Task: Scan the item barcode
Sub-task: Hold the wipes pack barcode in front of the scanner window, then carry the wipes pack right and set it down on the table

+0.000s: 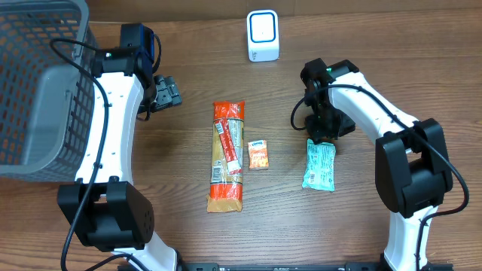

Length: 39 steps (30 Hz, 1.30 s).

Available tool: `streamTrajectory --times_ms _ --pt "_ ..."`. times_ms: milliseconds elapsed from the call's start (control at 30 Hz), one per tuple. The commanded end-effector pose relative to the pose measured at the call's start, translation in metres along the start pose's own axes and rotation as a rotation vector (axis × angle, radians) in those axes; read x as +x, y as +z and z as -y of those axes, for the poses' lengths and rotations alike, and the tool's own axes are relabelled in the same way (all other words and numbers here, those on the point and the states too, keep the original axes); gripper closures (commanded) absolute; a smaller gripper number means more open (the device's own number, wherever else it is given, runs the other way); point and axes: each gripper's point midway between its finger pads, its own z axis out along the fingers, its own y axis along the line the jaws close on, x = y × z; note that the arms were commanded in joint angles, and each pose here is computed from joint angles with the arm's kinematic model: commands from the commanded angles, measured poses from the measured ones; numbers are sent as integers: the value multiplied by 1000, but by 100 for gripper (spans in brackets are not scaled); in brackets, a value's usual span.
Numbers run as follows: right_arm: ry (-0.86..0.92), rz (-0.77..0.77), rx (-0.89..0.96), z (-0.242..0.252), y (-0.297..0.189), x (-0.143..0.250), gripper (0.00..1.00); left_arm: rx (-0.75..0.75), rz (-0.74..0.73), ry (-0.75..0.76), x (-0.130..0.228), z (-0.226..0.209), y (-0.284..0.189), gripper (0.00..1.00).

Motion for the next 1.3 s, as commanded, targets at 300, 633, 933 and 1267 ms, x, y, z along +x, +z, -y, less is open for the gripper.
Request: streamTrajectory --times_ms 300,633,933,1267 --pt "177 -12 -346 -72 -29 2 74 -9 3 16 0 -1 0 0" --pt "179 -49 -326 -84 -3 14 89 -9 3 16 0 -1 0 0" --pt "191 -83 -115 -46 33 34 92 -9 3 16 0 -1 0 0" --pt "212 -146 -40 -24 33 51 89 -9 3 16 0 -1 0 0"
